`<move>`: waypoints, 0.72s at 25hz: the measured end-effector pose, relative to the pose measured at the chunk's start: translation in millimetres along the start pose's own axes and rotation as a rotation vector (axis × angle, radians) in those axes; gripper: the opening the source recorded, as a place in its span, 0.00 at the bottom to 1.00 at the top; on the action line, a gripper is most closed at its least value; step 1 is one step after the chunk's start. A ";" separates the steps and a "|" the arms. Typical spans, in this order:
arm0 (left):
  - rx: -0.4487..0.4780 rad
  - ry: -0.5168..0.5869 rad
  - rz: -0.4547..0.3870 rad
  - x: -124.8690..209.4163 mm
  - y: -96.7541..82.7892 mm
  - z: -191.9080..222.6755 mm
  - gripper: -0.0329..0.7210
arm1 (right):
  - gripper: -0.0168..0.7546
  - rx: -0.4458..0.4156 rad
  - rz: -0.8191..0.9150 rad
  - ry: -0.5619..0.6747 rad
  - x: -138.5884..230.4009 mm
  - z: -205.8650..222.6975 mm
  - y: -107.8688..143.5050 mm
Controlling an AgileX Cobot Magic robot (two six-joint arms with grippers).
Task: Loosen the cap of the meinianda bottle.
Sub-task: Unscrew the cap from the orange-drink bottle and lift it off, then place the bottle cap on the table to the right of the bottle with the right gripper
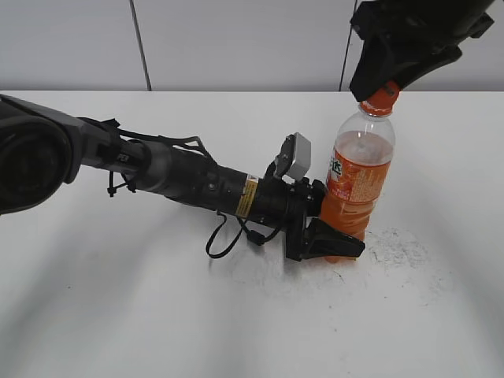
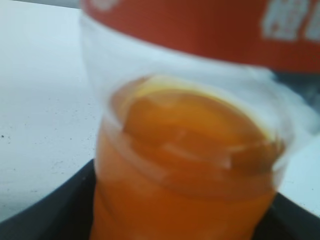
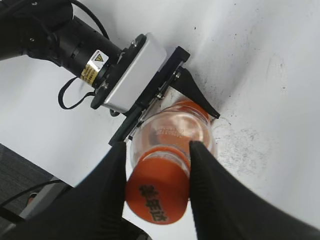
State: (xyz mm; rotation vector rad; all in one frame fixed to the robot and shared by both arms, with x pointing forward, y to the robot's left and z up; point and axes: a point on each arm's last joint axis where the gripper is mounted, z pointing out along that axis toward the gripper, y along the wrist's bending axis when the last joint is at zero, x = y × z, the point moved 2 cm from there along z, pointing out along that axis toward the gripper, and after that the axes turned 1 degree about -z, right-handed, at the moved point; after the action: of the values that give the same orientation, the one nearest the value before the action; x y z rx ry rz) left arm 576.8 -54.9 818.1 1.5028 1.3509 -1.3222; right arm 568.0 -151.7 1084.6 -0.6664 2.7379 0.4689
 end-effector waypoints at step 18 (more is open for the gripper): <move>0.002 0.001 0.001 0.1 -0.2 0.0 0.77 | 0.38 0.263 -0.037 -0.145 31.4 -77.9 -1.4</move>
State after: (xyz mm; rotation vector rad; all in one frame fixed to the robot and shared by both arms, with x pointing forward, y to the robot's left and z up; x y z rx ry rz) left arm 576.6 -54.8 818.1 1.5051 1.3498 -1.3229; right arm 526.8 -194.3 1144.1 -0.5881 2.5826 0.1374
